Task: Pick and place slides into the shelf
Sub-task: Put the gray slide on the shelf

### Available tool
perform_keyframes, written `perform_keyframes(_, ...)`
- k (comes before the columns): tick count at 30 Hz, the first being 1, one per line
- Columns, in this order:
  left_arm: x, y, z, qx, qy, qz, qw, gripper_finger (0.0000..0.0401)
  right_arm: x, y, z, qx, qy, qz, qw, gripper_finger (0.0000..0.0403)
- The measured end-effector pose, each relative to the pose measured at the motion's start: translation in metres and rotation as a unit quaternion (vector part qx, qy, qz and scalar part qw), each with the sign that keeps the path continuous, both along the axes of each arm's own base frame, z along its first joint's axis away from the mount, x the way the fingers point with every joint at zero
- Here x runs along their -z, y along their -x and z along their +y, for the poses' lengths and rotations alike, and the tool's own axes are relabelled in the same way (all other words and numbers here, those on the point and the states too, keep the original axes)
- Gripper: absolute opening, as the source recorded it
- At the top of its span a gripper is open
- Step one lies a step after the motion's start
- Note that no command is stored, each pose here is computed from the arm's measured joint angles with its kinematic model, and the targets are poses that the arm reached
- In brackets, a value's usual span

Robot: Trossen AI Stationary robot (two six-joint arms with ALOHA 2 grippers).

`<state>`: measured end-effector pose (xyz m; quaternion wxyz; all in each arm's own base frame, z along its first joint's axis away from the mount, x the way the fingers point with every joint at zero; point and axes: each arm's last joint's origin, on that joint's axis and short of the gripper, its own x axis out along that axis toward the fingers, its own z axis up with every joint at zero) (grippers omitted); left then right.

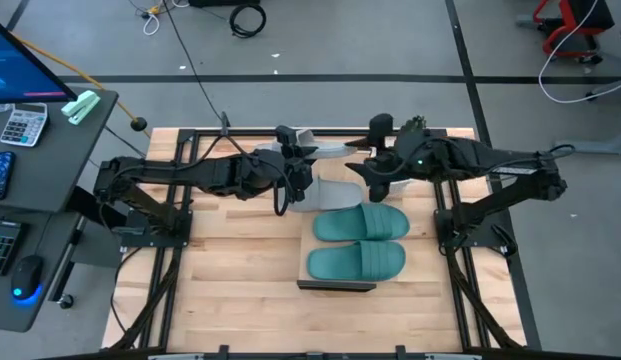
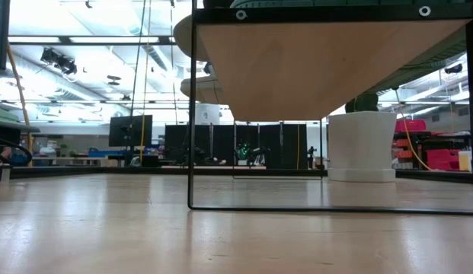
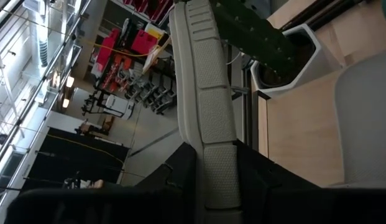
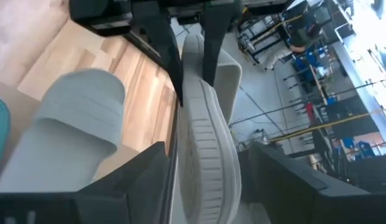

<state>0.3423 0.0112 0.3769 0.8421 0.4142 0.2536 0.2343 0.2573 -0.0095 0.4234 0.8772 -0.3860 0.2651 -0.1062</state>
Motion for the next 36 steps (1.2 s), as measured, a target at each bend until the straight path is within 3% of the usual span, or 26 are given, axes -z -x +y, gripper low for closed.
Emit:
perform_keyframes(13,0.003,0.001,0.007,-0.009,-0.001,0.02,1.0,0.0084,-0.002,-0.035,-0.007,0.032,-0.002,0.112,0.993,0.0231)
perform_keyframes(17,0.005,0.001,0.008,-0.009,0.001,0.025,1.0,0.0084,-0.009,-0.045,-0.006,0.044,0.006,0.119,0.992,0.022)
perform_keyframes(22,0.005,0.001,0.008,-0.007,0.002,0.024,1.0,0.0084,-0.017,-0.046,-0.007,0.047,0.007,0.105,0.993,0.0211)
perform_keyframes(36,0.005,0.001,0.007,-0.006,0.002,0.025,1.0,0.0084,-0.009,-0.038,-0.012,0.06,-0.003,0.154,0.986,0.021)
